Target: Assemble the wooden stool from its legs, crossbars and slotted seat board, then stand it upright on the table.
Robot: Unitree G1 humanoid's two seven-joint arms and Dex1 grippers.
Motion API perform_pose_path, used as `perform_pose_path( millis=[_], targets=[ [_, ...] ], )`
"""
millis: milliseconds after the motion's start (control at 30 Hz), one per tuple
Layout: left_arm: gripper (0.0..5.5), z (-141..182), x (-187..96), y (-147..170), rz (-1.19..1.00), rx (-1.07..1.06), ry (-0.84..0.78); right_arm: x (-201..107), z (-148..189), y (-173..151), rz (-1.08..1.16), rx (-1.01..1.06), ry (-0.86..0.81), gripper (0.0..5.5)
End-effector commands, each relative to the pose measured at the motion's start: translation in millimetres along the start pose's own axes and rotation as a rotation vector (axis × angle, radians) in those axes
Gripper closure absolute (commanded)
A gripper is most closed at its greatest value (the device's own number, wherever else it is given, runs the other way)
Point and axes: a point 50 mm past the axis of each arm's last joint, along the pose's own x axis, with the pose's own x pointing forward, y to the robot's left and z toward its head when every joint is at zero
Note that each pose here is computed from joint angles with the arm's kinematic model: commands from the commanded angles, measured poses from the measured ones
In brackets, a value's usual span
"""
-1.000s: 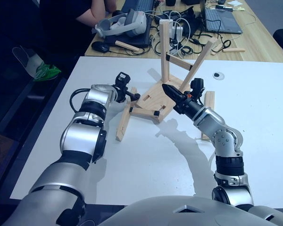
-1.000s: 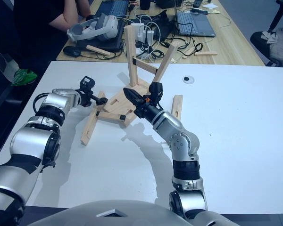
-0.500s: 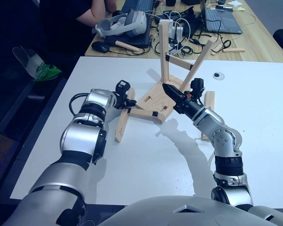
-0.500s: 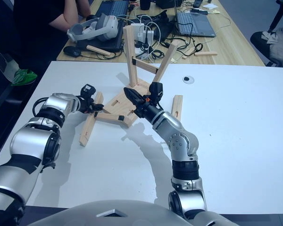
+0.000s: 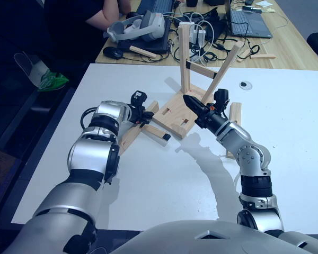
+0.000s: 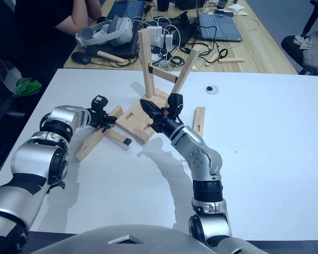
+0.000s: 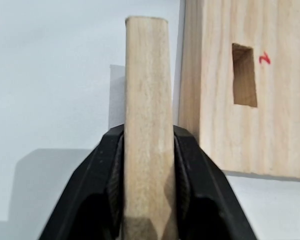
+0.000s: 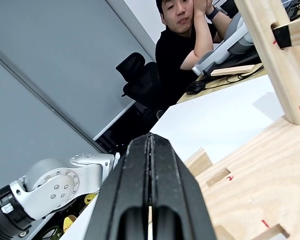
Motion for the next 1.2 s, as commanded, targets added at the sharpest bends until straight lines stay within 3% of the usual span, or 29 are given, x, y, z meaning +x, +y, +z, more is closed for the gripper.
perform_pose_path(
  millis=[33, 200, 333, 467, 600, 800, 933, 1000, 1200],
  targets=[
    [4.46, 15.3, -18.1, 11.5, 0.003, -0.029, -0.050, 0.6, 4.4, -2.5, -0.015, 0.003, -0.033, 5.50],
    [4.46, 57.8, -69.4, 39.1, 0.084, -0.122, -0.282, -5.1, 17.4, -7.3, -0.036, 0.011, -0.104, 5.50],
    [4.46, 101.6, -114.2, 48.1, 0.133, -0.201, -0.598, -10.9, 24.5, -3.3, 0.002, -0.054, -0.058, 5.50],
    [4.46, 135.3, -129.8, 21.4, 0.023, -0.296, -0.997, -9.0, -19.8, 2.9, 0.036, -0.318, 0.434, 5.50],
    [4.46, 124.2, -113.3, -16.7, -0.041, -0.415, -1.196, 20.4, -32.5, 44.3, 0.245, -0.367, 0.520, 5.50],
    [4.46, 117.9, -107.8, -56.7, -0.109, -0.509, -1.276, 70.8, 0.8, 93.9, 0.413, -0.337, 0.317, 5.50],
    [4.46, 119.9, -112.9, -62.9, -0.136, -0.537, -1.289, 81.2, 3.8, 85.0, 0.332, -0.371, 0.281, 5.50],
    [4.46, 117.8, -117.1, -66.5, -0.160, -0.554, -1.289, 85.5, 14.7, 77.0, 0.268, -0.352, 0.176, 5.50],
    [4.46, 95.6, -122.2, -68.6, -0.168, -0.608, -1.251, 88.2, 39.1, 42.0, 0.074, -0.340, 0.045, 5.50]
  ],
)
